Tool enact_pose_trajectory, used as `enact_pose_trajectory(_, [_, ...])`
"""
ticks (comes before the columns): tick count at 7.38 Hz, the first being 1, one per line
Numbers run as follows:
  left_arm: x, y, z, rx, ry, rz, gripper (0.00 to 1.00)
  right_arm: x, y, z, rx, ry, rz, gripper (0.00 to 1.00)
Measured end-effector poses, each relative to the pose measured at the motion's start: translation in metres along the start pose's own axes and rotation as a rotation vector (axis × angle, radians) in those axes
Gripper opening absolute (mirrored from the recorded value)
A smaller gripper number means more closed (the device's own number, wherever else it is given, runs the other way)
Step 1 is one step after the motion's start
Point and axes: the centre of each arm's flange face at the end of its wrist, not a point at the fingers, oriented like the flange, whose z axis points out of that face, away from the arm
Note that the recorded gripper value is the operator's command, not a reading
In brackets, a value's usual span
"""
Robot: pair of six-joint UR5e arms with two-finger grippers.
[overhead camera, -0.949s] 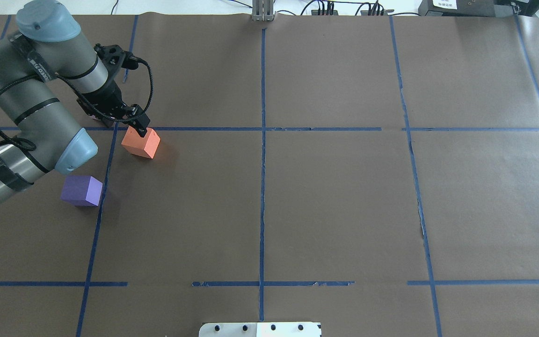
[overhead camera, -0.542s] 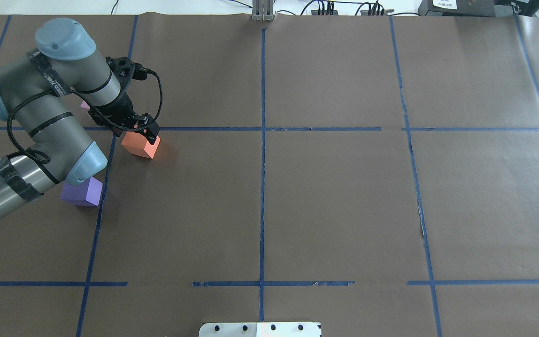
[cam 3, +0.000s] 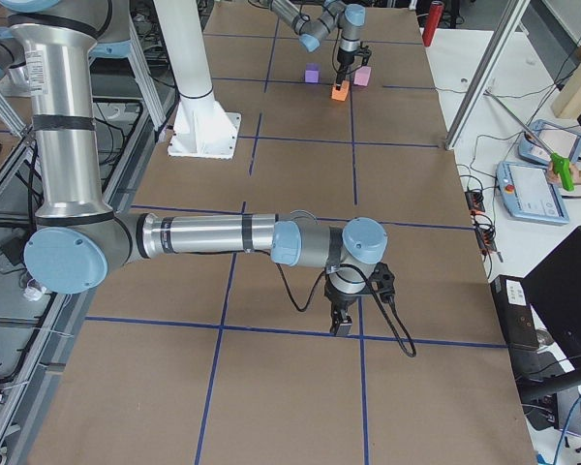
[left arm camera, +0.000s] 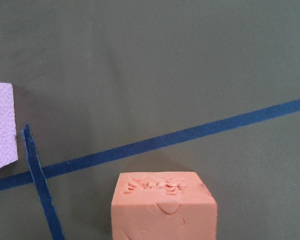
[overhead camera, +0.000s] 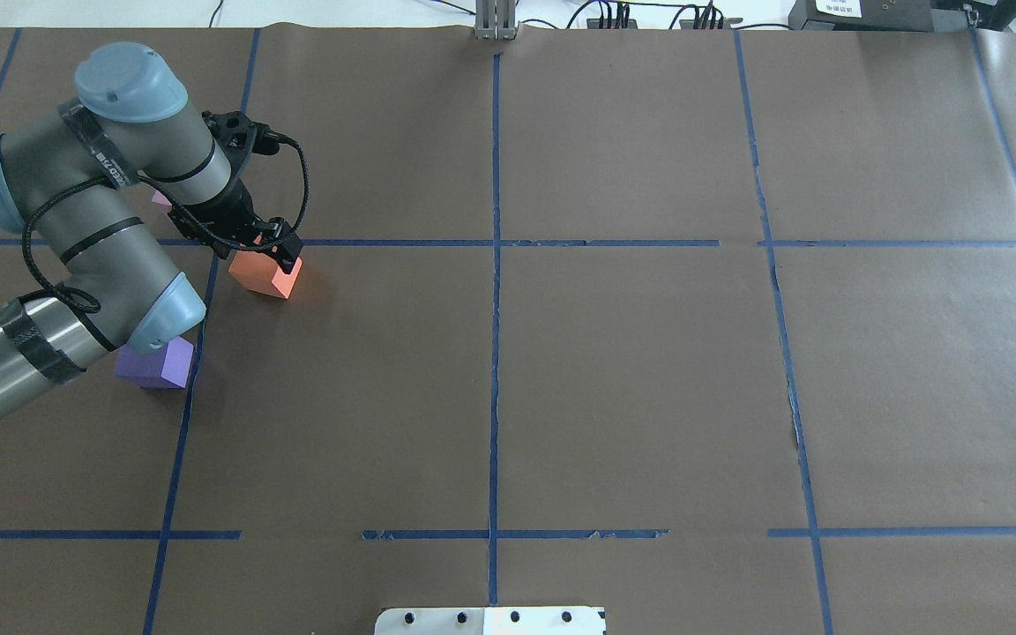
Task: Arrange blocks in a line
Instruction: 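Close the left gripper on the orange cube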
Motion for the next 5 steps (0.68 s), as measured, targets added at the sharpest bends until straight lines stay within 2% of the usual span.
enact_pose_trajectory(2, [0.002,-0.003,0.009,0.012,0.014,-0.019,1.00,0.000,0.000,0.000,0.001,0.000,0.000,1.00])
enact_pose_trajectory(4, [0.005,-0.004,0.017,0.019,0.002,-0.019,1.00,0.000,0.000,0.000,0.000,0.000,0.000,1.00])
enact_pose_trajectory(5, [0.005,-0.004,0.019,0.024,-0.009,-0.018,0.77,0.000,0.000,0.000,0.000,0.000,0.000,1.00])
